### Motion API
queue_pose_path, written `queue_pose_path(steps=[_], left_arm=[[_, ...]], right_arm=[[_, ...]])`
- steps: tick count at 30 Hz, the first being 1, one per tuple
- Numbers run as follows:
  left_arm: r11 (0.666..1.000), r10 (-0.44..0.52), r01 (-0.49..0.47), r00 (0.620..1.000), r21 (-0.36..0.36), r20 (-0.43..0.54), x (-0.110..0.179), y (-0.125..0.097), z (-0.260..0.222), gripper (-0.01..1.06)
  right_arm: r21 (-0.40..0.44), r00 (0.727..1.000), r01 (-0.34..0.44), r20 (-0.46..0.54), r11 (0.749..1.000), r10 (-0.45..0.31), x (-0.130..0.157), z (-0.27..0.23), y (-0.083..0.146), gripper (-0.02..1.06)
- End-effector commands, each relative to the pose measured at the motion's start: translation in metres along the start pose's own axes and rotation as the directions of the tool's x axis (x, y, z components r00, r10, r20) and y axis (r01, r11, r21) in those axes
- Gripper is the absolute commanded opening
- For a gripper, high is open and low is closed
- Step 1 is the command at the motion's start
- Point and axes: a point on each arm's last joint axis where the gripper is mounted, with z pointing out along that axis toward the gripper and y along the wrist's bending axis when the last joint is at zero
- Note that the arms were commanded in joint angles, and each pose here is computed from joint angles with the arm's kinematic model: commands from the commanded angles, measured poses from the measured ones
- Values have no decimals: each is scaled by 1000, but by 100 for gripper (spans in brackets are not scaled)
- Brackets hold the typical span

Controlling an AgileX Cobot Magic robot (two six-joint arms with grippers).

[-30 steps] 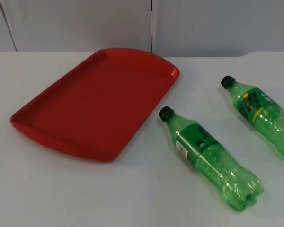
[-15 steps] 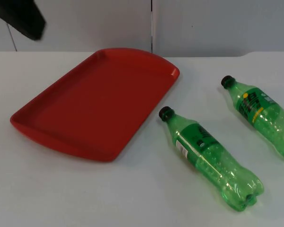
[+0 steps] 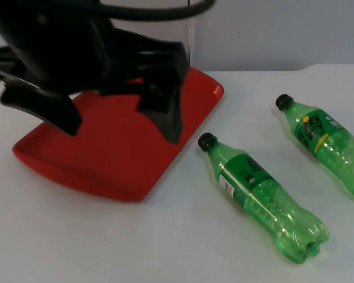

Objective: Place the bottle upright on the tray.

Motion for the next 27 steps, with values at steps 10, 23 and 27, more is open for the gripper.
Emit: queue_pose_path(steps=[10, 23, 27], left_arm=[[987, -150, 150, 989, 48, -5, -6, -30, 49, 105], [923, -375, 373, 927, 97, -2, -20, -39, 90, 105], [908, -404, 403, 915, 113, -14, -30, -46, 97, 105]], right_arm=[[3, 1000, -3, 5, 1000, 3, 1, 1, 0, 104], [3, 1000, -3, 5, 1000, 3, 1, 1, 0, 104], [3, 1000, -3, 5, 1000, 3, 1, 1, 0, 104]])
